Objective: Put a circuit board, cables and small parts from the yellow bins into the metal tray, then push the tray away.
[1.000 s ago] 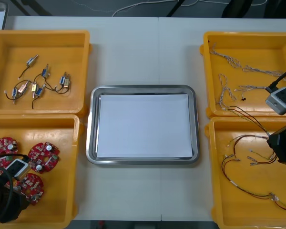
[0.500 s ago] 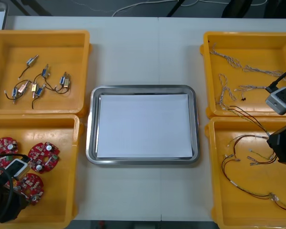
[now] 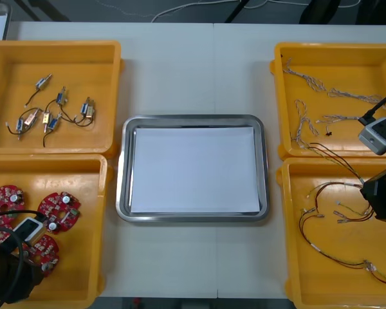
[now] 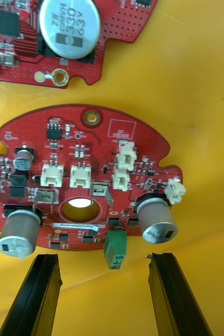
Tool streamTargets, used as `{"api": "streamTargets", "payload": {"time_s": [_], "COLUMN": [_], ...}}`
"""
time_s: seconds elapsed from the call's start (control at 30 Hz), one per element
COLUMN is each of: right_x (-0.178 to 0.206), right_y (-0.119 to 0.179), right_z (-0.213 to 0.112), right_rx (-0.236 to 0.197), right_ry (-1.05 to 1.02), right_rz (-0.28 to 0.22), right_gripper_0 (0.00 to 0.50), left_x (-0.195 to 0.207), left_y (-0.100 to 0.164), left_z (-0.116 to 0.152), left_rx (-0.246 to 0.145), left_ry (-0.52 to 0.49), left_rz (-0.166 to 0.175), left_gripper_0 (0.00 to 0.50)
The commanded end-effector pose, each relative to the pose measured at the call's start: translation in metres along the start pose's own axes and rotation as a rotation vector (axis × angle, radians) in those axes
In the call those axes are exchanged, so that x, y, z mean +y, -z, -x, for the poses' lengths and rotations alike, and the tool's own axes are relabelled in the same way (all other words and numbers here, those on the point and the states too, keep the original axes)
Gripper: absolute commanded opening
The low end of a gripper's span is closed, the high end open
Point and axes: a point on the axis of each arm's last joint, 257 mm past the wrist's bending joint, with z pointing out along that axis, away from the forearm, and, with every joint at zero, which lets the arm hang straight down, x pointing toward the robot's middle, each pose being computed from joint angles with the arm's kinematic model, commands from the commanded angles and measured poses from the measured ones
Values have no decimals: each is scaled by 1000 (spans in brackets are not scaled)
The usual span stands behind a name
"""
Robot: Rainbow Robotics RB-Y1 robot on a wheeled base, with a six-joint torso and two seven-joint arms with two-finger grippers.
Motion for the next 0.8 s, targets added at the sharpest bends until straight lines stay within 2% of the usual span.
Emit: {"api": "streamTargets", "payload": {"time_s": [0.03, 0.8], "right_x": [-13, -13], "right_y": [16, 16], "right_z": [10, 10], "right_rx": [-33, -33], "right_ry": [46, 46], "right_rz": [-60, -60], "right_gripper_0": [0, 0], "left_x": [-17, -10], "left_y": [-5, -12], "left_z": [-14, -7], "left_rx": [24, 18], "left_ry": [-116, -131], "left_rz": [-32, -16], "left_gripper_0": [500, 500]}}
